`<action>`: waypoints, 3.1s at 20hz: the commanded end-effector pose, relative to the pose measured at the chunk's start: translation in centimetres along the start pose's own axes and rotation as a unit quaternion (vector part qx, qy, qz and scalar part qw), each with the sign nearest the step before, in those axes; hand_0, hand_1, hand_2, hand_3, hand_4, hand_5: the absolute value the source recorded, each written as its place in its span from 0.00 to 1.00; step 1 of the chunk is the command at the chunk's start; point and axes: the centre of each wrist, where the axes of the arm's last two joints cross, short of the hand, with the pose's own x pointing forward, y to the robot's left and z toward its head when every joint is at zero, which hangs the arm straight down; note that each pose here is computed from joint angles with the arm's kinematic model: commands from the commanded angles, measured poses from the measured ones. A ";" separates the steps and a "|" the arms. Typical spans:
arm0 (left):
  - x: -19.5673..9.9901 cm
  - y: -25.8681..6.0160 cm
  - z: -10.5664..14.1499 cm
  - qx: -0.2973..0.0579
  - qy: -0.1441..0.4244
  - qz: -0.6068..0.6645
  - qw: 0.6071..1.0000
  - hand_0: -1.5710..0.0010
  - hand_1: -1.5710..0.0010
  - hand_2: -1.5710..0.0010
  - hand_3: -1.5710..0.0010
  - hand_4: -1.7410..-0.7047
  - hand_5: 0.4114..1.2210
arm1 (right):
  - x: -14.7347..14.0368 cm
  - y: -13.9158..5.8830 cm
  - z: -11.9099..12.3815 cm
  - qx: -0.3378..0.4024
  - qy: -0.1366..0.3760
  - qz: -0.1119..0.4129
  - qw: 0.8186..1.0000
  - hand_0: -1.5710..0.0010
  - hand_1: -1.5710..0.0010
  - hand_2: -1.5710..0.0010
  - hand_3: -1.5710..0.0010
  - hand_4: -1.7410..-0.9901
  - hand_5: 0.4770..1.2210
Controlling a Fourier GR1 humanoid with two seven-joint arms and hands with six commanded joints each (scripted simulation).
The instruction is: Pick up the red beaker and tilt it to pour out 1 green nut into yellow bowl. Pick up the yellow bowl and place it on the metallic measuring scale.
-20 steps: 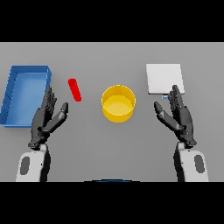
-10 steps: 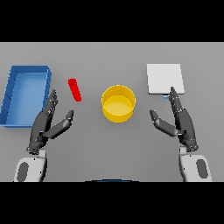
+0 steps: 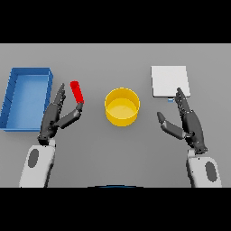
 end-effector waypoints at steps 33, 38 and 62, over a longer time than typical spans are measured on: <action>-1.2 -3.9 -9.1 0.013 -0.052 0.004 0.999 0.05 0.06 0.06 0.10 0.20 0.95 | 0.2 0.0 -0.4 -0.016 0.008 0.013 1.000 1.00 1.00 1.00 1.00 0.60 0.23; 1.1 -3.5 -9.4 0.020 -0.077 0.007 0.997 0.02 0.02 0.02 0.03 0.23 0.98 | 0.1 0.1 0.1 -0.018 0.009 0.016 1.000 1.00 1.00 1.00 1.00 0.60 0.24; 12.0 -4.4 -11.0 -0.157 -0.124 -0.532 0.823 0.00 0.00 0.00 0.00 0.01 0.96 | -0.2 0.4 0.4 -0.012 0.006 0.029 1.000 1.00 1.00 1.00 1.00 0.60 0.29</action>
